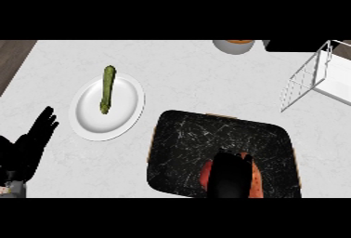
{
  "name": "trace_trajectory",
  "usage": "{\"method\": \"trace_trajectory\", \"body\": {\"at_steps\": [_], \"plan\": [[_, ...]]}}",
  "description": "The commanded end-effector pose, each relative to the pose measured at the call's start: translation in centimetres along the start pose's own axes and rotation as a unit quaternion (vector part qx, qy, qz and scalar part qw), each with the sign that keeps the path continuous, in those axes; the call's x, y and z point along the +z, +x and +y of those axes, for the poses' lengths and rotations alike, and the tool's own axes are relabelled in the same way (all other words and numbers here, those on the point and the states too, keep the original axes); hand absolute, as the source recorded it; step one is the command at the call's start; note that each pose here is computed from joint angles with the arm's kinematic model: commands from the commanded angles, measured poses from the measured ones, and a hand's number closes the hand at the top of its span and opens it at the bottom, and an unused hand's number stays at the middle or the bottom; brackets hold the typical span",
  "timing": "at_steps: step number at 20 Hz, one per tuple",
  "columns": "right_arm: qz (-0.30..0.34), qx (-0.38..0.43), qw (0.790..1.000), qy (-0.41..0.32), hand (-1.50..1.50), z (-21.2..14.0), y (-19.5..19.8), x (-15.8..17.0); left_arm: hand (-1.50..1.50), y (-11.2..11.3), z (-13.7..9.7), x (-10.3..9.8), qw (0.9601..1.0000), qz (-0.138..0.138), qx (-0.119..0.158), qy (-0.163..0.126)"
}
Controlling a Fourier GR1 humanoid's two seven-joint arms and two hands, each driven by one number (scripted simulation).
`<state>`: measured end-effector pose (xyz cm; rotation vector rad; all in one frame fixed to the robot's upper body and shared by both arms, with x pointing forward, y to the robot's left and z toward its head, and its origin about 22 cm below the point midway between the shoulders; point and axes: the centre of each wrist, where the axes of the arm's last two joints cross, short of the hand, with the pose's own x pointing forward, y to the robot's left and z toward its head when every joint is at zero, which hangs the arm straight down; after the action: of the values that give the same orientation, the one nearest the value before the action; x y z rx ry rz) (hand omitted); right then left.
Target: Pick the bell pepper from the tray and place it in the tiered shelf
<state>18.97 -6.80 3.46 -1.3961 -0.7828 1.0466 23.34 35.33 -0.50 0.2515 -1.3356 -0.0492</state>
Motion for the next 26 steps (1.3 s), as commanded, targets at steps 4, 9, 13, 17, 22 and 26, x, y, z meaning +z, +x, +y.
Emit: {"method": "trace_trajectory", "body": {"at_steps": [4,9,13,17,22,26], "plan": [[0.063,0.034,0.996,-0.05,1.5,0.4,1.0,0.9,0.0,-1.1,-0.2,-0.1,1.0,0.002,-0.002,0.009],[0.052,0.012,0.992,-0.112,1.5,-2.7,2.3,3.5,0.0,-0.9,-0.9,-0.4,1.0,0.005,-0.004,0.001],[-0.054,-0.098,0.992,-0.06,1.5,-5.4,-8.1,-1.0,0.0,-0.1,-0.4,-0.3,1.0,-0.001,-0.002,0.01],[-0.1,-0.178,0.978,-0.045,1.5,-7.0,-13.5,-4.1,0.0,0.1,-0.5,-0.2,0.9999,-0.003,0.0,0.012],[-0.099,-0.24,0.965,-0.047,1.5,-10.7,-20.0,-4.6,0.0,0.2,0.7,0.4,0.9999,0.009,0.003,0.011],[-0.094,-0.333,0.937,-0.055,1.5,-12.7,-23.2,-3.9,0.0,0.8,-0.3,0.1,0.9998,0.001,0.004,0.018]]}}
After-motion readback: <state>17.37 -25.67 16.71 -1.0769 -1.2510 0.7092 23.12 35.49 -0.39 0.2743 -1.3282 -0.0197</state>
